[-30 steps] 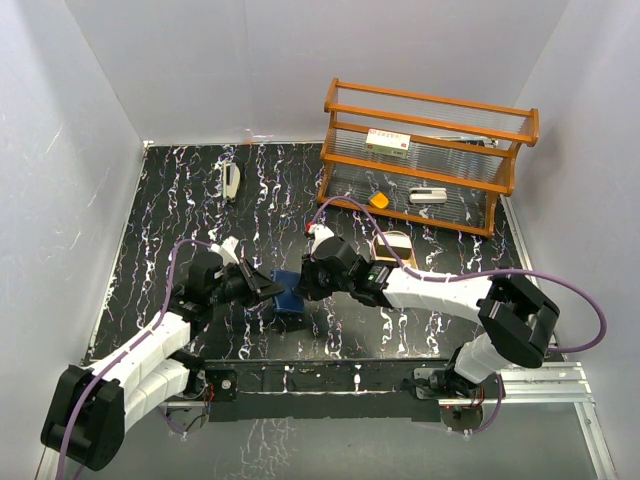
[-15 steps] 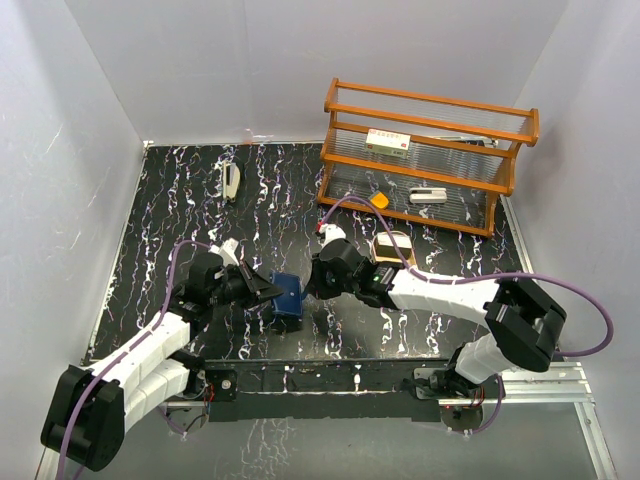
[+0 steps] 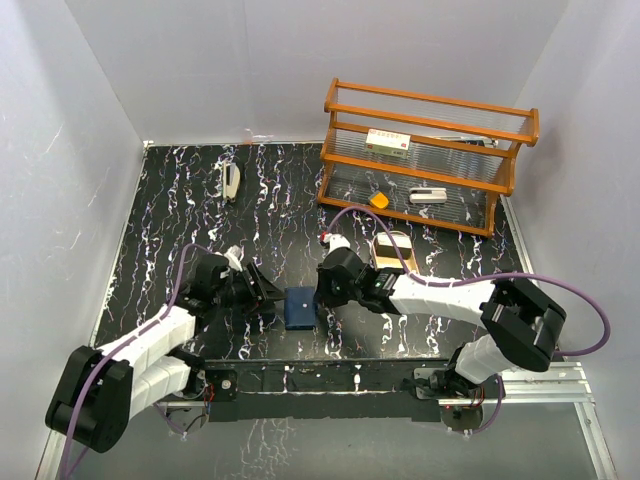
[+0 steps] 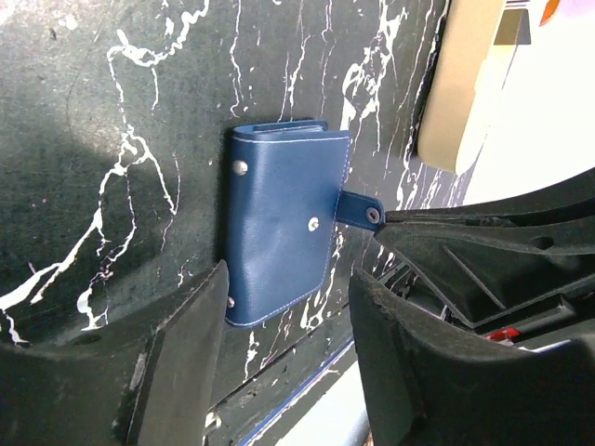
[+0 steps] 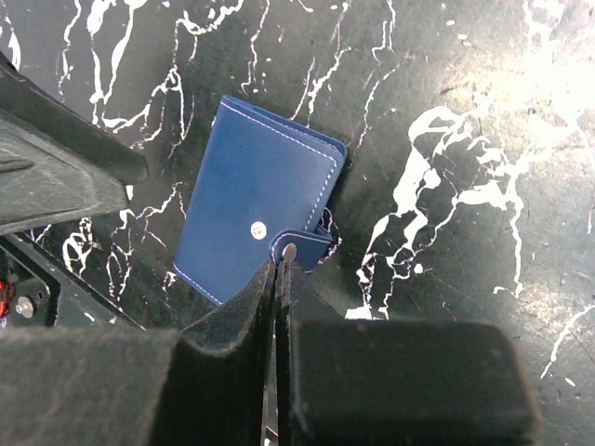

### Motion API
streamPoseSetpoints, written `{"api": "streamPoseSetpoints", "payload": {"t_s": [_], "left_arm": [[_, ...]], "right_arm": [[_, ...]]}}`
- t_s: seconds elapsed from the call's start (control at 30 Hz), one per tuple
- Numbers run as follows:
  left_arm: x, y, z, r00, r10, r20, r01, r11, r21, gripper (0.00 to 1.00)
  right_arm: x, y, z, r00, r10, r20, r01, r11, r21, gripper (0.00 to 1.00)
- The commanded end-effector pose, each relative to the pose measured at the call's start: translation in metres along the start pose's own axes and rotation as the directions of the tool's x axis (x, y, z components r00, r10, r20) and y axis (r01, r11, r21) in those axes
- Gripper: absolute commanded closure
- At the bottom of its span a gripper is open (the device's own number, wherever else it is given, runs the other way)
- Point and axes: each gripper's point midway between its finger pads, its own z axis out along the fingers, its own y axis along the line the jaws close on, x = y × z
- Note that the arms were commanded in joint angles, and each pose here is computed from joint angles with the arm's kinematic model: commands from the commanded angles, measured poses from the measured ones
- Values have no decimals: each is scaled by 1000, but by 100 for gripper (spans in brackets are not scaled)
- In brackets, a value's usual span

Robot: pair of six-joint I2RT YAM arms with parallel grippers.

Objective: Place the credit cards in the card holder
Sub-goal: Open the card holder at the center of the board.

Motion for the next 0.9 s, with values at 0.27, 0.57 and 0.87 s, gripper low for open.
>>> {"api": "streamPoseSetpoints", "payload": {"t_s": [0.27,0.57,0.87], "left_arm": [[-21,-22,-21,987,163,16,-161,984,-81,37],[-36,-38,-45,973,215,87,-202,971,-129,34],[-19,-29,-35,985,170,26,-168,983,-80,34]], "right_arm": [[-32,25,-26,994,43,97,-34,995,-90,100],[-55,73,-55,978,166,127,-119,942,-313,100],[-46,50,-35,983,145,114,-121,974,-192,100]]}}
